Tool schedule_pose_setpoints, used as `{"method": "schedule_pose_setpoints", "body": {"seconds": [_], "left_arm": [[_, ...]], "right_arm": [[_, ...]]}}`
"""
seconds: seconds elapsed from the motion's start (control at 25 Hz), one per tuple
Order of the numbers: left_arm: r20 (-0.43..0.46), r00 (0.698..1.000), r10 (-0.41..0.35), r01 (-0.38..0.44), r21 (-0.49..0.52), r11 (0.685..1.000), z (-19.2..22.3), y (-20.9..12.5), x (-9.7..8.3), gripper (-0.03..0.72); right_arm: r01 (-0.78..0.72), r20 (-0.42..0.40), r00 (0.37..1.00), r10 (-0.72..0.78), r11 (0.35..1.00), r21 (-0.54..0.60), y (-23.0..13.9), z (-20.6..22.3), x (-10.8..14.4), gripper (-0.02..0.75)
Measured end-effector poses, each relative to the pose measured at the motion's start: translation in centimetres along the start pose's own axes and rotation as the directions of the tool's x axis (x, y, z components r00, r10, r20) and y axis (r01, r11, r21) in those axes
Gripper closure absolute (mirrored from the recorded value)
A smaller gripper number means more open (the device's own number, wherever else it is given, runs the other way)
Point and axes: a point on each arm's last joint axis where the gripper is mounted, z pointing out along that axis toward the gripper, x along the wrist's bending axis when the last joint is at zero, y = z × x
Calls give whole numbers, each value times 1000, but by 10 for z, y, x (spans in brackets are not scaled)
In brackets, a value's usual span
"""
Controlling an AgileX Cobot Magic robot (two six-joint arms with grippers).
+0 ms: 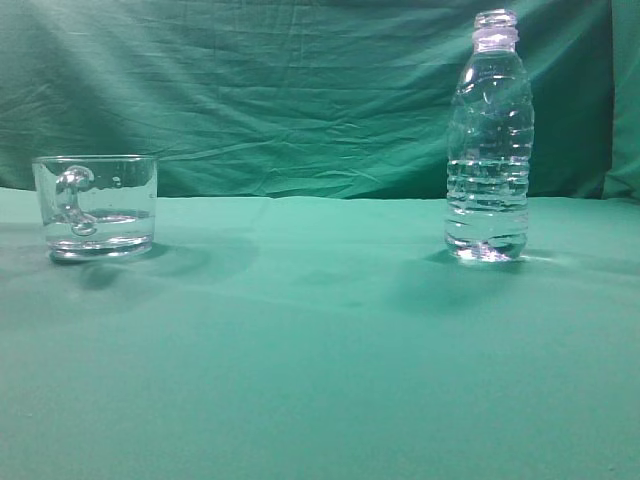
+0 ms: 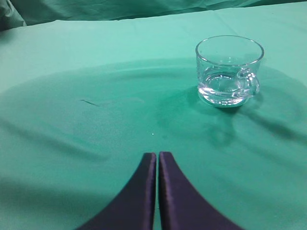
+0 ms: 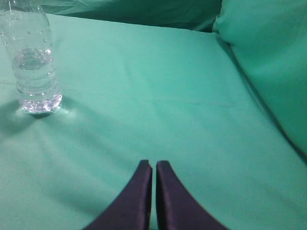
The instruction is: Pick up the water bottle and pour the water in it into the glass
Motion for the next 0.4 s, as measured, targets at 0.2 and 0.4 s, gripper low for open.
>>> {"method": "schedule_pose_setpoints", "body": {"seconds": [0.2, 0.4], "left_arm": [[0, 1000, 0, 0, 0, 1000, 0, 0, 0, 688], [0, 1000, 0, 0, 0, 1000, 0, 0, 0, 688]], "right_arm": [[-3, -2, 1000, 3, 1000, 0, 0, 0, 0, 738], [-4, -1, 1000, 4, 1000, 0, 0, 0, 0, 738]]}}
